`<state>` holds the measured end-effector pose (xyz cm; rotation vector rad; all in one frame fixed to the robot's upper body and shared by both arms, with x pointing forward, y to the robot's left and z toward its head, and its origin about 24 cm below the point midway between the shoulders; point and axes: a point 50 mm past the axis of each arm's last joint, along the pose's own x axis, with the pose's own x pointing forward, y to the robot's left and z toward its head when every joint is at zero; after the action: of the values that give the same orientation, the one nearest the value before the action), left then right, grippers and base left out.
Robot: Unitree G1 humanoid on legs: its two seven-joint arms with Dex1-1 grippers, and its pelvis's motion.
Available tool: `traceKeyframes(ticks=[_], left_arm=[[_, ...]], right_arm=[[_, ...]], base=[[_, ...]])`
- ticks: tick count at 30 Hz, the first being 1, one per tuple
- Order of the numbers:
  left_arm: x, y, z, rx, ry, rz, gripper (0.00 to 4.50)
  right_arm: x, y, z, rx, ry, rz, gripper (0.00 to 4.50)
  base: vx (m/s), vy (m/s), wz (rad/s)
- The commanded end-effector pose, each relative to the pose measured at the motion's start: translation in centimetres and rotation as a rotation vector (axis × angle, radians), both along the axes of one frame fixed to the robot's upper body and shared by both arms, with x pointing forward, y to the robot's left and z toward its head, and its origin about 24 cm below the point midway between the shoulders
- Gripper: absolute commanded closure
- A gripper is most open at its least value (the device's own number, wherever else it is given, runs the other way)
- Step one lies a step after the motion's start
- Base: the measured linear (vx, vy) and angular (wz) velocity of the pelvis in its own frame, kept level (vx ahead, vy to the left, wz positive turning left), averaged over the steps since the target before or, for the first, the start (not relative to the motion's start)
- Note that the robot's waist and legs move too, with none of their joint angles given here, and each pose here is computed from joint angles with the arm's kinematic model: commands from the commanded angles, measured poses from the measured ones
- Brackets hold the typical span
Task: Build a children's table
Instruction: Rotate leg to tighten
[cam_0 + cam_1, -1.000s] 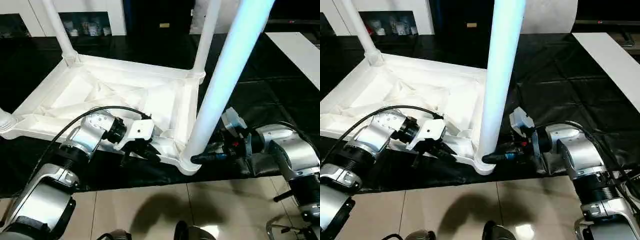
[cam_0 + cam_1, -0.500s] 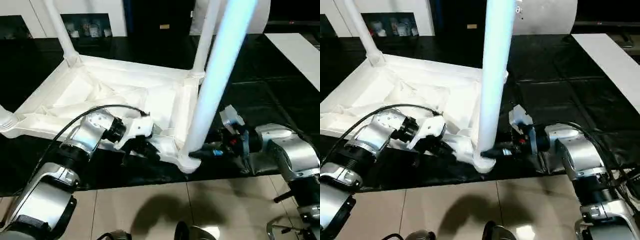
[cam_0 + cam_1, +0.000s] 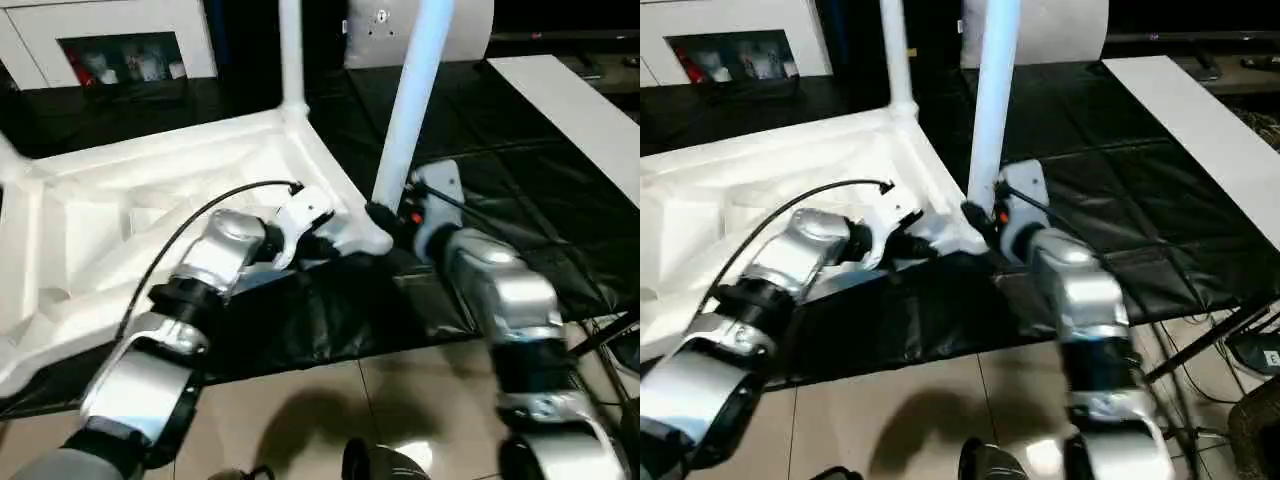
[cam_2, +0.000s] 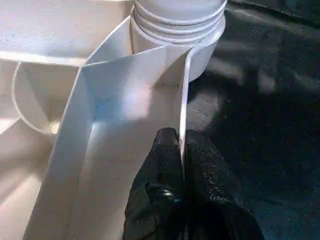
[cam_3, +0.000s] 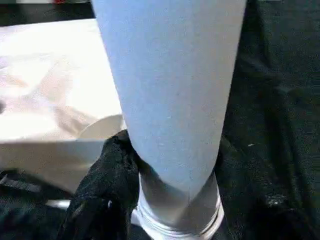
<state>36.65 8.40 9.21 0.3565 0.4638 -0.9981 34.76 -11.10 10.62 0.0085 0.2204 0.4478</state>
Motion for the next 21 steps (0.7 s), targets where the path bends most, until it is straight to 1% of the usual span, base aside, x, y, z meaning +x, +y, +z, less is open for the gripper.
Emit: traceKeyframes(ticks=[1, 2, 3, 5, 6, 7, 8, 9, 12, 13, 14, 15, 17, 18, 19, 20, 21], left_arm=[[0.4, -2.9, 2.4, -0.076, -0.094, -0.014, 4.5], [0.4, -2.9, 2.4, -0.076, -0.094, -0.014, 4.5], [0.4, -2.9, 2.4, -0.072, -0.096, -0.01, 4.5], [0.3, -2.4, 2.2, -0.044, -0.104, -0.026, 4.5], [0.3, -2.4, 2.1, -0.042, -0.105, -0.027, 4.5], [0.2, -1.8, 1.9, -0.027, -0.109, -0.043, 4.5], [0.2, -1.8, 1.9, -0.027, -0.109, -0.043, 4.5], [0.2, -1.7, 1.8, -0.023, -0.109, -0.045, 4.5], [-0.3, -0.6, 1.2, -0.009, -0.095, -0.103, 4.5], [-0.5, -0.2, 1.0, -0.003, -0.09, -0.134, 4.5], [-0.5, -0.2, 1.0, -0.003, -0.09, -0.134, 4.5], [-0.9, 0.4, 0.7, 0.012, -0.104, -0.202, 4.5], [-1.4, 1.0, 0.3, 0.034, -0.097, -0.28, 4.5], [-1.4, 1.0, 0.3, 0.034, -0.097, -0.281, 4.5], [-1.9, 1.4, 0.1, 0.051, -0.101, -0.362, 4.5], [-1.9, 1.4, 0.1, 0.051, -0.101, -0.362, 4.5], [-2.3, 2.0, -0.1, 0.079, -0.091, -0.426, 4.5]], right_arm=[[-1.1, 4.4, -1.5, 0.06, 0.073, 0.142, 2.01], [-1.1, 4.4, -1.5, 0.06, 0.073, 0.142, 1.88], [-1.1, 4.4, -1.4, 0.073, 0.068, 0.132, 1.86], [-1.1, 4.0, -1.1, 0.084, 0.046, 0.119, 1.59], [-1.1, 3.9, -1.1, 0.084, 0.043, 0.117, 1.59], [-1.1, 3.3, -1.0, 0.088, 0.025, 0.116, 1.5], [-1.1, 3.3, -1.0, 0.088, 0.025, 0.116, 1.28], [-1.1, 3.1, -0.9, 0.09, 0.016, 0.115, 1.18], [-1.8, 1.5, -0.8, 0.071, -0.027, 0.209, 1.08], [-2.0, 0.7, -0.7, 0.053, -0.037, 0.249, 0.98], [-2.0, 0.7, -0.7, 0.053, -0.037, 0.249, 0.73], [-2.4, -0.5, -0.7, 0.028, -0.044, 0.313, 0.68], [-2.8, -2.0, -0.6, 0.001, -0.052, 0.377, 0.64], [-2.8, -2.0, -0.6, 0.0, -0.052, 0.378, 0.54], [-3.3, -2.9, -0.5, -0.045, -0.058, 0.456, 0.37], [-3.3, -2.9, -0.5, -0.045, -0.058, 0.456, 0.28], [-3.9, -3.8, -0.5, -0.087, -0.06, 0.557, 0.24]], base=[[0.0, 0.0, 0.0], [0.0, 0.0, 0.0], [0.0, 0.0, 0.0], [0.0, 0.0, 0.0], [0.0, 0.0, 0.0], [0.0, 0.0, 0.0], [0.0, 0.0, 0.0], [0.0, 0.0, 0.0], [0.0, 0.0, 0.0], [0.0, 0.0, 0.0], [0.0, 0.0, 0.0], [0.0, 0.0, 0.0], [0.0, 0.0, 0.0], [0.0, 0.0, 0.0], [0.0, 0.0, 0.0], [0.0, 0.0, 0.0], [0.0, 0.0, 0.0]])
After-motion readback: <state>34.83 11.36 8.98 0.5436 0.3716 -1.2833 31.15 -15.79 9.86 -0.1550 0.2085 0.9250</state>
